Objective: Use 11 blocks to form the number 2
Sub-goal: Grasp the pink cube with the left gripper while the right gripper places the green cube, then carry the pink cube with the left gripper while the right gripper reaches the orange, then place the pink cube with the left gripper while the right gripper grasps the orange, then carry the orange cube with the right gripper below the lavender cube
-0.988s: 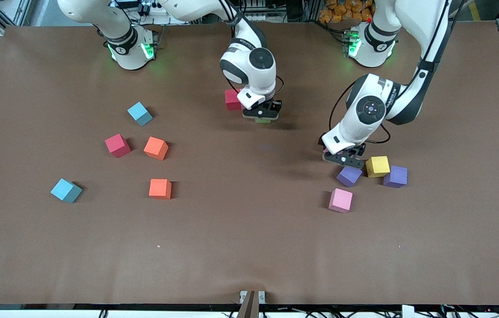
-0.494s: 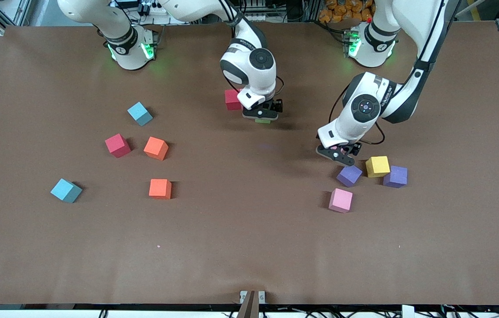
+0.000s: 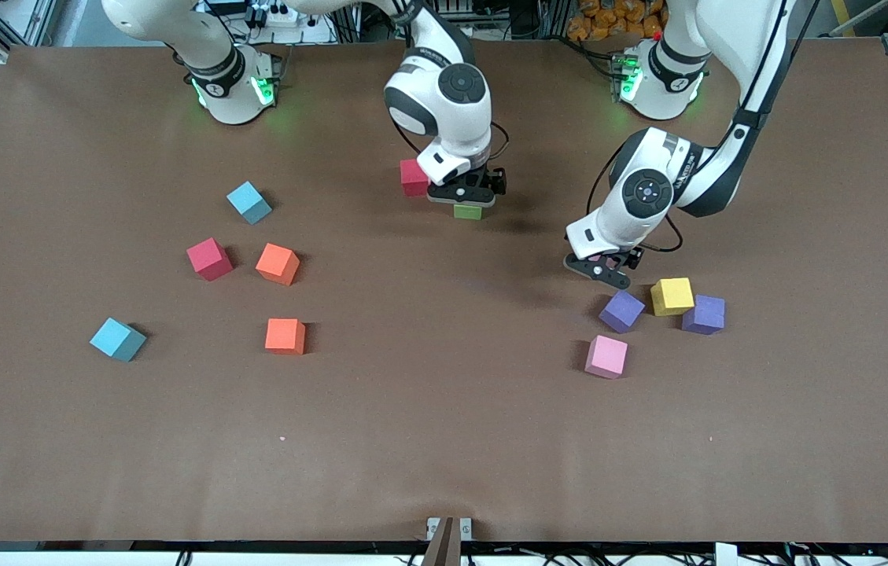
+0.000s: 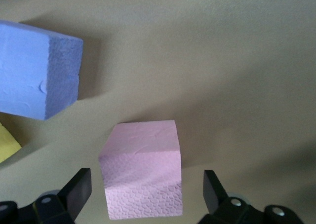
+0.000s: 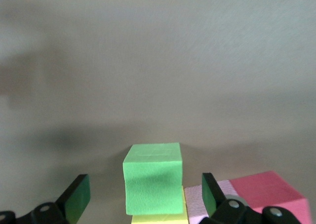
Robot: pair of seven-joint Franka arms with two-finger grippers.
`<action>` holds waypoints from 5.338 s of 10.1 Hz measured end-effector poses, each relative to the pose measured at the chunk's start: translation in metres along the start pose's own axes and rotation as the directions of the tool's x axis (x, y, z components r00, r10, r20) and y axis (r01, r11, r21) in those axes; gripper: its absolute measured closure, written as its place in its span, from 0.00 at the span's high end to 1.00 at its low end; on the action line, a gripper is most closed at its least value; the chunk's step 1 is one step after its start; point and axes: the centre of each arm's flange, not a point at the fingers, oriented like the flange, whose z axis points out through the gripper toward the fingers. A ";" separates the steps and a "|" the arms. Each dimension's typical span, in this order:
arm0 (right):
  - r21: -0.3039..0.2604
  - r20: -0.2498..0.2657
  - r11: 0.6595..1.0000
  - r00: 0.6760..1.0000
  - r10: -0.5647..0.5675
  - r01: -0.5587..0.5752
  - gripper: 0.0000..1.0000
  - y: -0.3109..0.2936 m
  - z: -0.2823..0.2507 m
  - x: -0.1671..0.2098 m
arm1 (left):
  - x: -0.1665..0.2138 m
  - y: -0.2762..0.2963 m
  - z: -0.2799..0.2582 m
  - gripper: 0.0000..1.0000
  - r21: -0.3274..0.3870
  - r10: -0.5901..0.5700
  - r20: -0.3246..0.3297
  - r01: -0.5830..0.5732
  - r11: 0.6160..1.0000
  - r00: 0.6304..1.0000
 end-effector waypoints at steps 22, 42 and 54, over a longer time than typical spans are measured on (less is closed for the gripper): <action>-0.065 0.067 0.985 0.984 0.165 -0.161 1.00 0.463 -0.054 0.377 | 0.055 0.248 0.000 0.54 -0.100 -0.473 -0.039 0.468 0.878 0.880; -0.030 0.030 0.986 0.987 -0.161 0.162 1.00 0.321 0.031 0.332 | 0.067 0.189 -0.071 1.00 -0.143 -0.599 -0.081 0.585 0.798 0.797; -0.046 0.052 0.978 0.979 -0.199 0.201 0.60 0.322 0.072 0.327 | 0.096 -0.072 -0.060 1.00 0.092 0.099 -0.123 -0.088 0.992 0.987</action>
